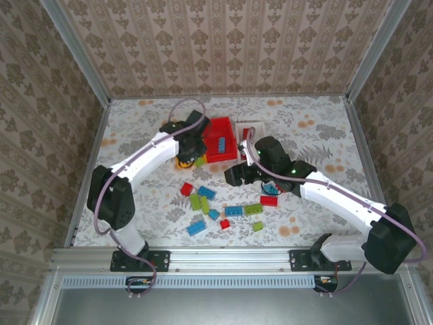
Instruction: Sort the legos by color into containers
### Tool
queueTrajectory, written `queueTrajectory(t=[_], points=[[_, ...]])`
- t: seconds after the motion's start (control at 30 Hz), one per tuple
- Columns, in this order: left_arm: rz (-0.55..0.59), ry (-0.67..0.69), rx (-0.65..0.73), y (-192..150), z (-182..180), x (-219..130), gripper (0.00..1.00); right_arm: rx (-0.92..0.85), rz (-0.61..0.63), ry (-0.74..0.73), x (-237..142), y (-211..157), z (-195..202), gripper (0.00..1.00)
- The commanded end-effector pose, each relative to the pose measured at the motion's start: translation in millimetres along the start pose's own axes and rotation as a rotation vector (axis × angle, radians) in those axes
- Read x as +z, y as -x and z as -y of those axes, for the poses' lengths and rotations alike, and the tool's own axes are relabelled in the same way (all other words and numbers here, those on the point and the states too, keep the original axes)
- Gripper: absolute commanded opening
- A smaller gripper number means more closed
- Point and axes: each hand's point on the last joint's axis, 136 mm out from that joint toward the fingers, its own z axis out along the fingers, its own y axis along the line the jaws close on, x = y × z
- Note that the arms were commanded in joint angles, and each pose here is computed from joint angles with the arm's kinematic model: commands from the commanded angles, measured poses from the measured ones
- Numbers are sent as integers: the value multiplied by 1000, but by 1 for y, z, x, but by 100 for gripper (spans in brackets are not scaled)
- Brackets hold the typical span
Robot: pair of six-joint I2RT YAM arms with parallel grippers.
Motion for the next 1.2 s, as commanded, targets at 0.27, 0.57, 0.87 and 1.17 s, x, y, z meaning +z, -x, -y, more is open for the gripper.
queueTrajectory(t=[0.27, 0.57, 0.87, 1.17], points=[[49, 207, 265, 80, -1, 39, 22, -7, 209, -34, -8, 52, 3, 74], [-42, 263, 318, 67, -7, 89, 29, 24, 196, -60, -11, 41, 10, 75], [-34, 245, 319, 68, -5, 77, 47, -12, 65, -107, -3, 11, 22, 76], [27, 160, 286, 66, -3, 21, 53, -301, -324, -19, 42, -76, 2, 76]])
